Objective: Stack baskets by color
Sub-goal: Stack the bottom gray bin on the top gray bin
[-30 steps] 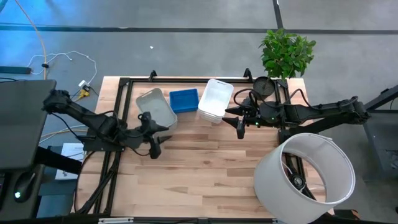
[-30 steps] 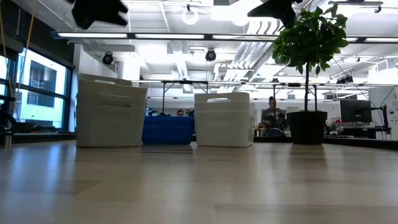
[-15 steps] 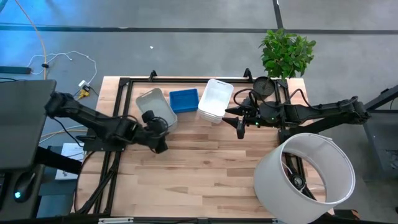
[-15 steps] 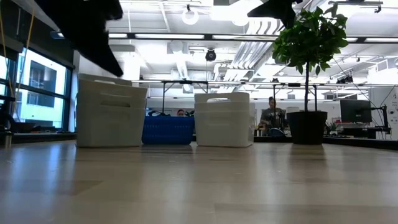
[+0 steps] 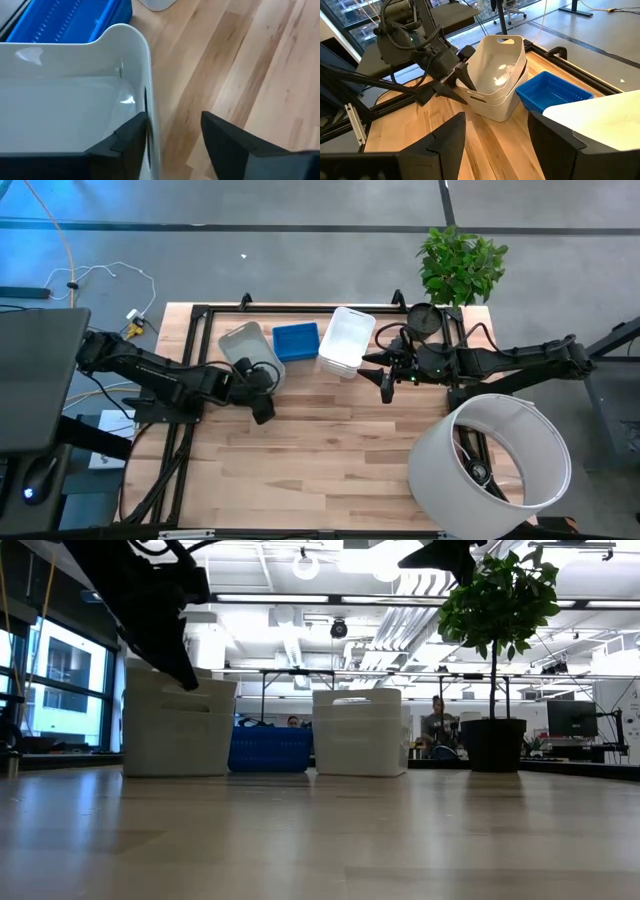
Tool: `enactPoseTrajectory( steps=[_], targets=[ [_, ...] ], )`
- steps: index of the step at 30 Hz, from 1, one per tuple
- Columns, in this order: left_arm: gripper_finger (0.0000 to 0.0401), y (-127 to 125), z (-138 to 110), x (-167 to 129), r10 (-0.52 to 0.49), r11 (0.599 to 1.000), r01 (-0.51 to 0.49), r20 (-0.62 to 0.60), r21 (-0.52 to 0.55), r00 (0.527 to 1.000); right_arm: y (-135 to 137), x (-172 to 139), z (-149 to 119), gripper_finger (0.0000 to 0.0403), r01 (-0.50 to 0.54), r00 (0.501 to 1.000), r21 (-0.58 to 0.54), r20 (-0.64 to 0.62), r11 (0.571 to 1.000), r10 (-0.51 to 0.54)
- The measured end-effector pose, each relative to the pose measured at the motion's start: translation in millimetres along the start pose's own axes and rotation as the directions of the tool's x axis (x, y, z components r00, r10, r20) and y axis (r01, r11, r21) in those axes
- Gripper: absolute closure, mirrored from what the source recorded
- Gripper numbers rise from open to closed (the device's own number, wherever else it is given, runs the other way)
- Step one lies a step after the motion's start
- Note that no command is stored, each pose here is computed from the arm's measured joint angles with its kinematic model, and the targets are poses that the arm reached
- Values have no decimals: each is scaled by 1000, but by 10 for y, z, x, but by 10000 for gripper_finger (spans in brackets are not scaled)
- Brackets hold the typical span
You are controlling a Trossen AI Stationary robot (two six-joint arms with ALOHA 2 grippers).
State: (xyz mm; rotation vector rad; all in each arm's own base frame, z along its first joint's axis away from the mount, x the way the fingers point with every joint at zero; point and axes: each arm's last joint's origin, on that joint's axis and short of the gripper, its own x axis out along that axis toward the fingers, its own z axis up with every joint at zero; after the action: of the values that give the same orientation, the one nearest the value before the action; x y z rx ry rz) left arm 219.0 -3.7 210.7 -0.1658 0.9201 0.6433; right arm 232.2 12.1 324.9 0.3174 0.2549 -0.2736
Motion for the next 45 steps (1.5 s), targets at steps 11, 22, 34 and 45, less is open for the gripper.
enactPoseTrajectory(
  steps=[11,22,34,45],
  targets=[
    [389,11,20,-8,24,1000,-23,32,-18,999,0,0,0,201,0,1000,1,0,1000,0],
    [400,56,72,-128,17,1000,-15,44,-26,999,0,-1,1,201,0,1000,2,1,1000,0],
    [401,81,206,-273,-2,1000,2,56,-8,998,-4,-1,-8,201,4,1000,-9,-8,1000,-4],
    [394,-12,173,-123,-21,999,22,-25,25,999,-5,-1,-12,201,5,1000,-2,-12,1000,-5]
  ],
)
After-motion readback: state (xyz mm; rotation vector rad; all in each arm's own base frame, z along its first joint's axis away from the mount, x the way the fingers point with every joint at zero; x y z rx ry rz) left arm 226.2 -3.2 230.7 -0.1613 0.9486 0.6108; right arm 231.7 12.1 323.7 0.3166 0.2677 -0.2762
